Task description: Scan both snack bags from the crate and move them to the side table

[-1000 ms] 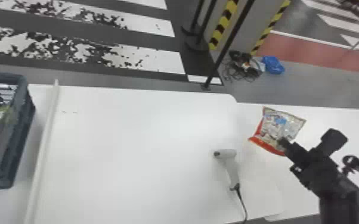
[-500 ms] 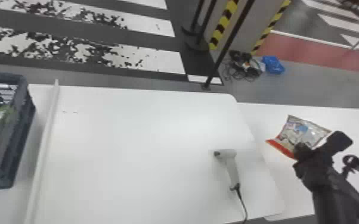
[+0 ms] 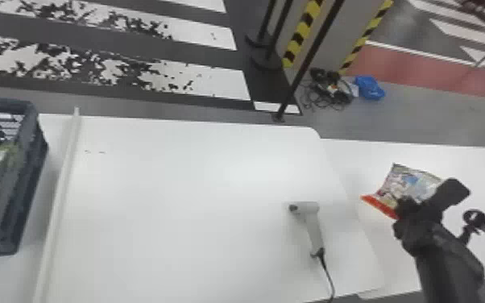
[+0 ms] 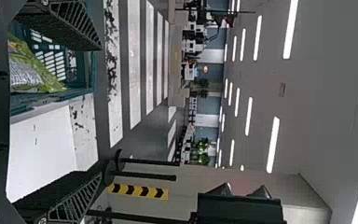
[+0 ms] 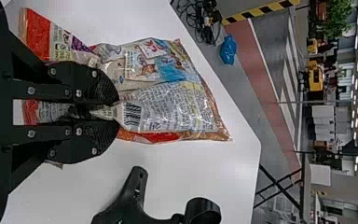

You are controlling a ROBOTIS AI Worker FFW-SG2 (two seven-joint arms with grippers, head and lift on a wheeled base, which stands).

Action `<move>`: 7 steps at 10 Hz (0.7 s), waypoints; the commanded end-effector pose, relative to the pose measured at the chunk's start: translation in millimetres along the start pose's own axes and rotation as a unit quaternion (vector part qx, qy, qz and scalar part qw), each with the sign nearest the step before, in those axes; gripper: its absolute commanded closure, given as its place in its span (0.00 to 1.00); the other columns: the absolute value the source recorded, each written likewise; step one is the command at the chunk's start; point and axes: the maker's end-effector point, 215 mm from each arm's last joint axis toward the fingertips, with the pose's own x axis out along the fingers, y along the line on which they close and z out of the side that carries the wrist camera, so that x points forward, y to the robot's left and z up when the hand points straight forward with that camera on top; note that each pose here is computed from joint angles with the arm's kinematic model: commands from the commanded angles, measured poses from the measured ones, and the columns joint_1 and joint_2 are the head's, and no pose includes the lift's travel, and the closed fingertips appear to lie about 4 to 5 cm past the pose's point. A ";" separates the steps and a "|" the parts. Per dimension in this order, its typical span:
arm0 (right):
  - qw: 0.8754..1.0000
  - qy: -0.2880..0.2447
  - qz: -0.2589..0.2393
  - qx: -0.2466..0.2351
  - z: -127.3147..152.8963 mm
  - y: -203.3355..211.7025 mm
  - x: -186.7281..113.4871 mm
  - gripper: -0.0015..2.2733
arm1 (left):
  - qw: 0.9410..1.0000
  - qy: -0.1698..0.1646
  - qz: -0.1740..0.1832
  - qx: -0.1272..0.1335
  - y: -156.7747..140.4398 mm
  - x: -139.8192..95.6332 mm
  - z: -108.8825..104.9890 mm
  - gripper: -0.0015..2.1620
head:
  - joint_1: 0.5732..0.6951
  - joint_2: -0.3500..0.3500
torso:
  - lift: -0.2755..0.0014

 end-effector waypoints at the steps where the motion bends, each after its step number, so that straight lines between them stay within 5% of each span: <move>1: 1.000 -0.006 -0.001 0.000 -1.1 -3.0 -0.8 0.00 | 1.000 0.000 0.000 0.000 0.3 0.6 0.3 0.02 | 1.00 0.00 | 0.89; 4: 1.000 -0.018 -0.006 -0.005 -4.0 -9.2 -7.6 0.02 | 1.000 -0.001 0.001 0.000 0.0 0.9 0.8 0.02 | 1.00 0.00 | 0.89; 7: 0.994 -0.049 0.091 -0.038 -13.8 50.6 -71.9 0.02 | 1.000 -0.008 0.013 -0.002 4.8 1.3 4.9 0.02 | 1.00 0.00 | 0.89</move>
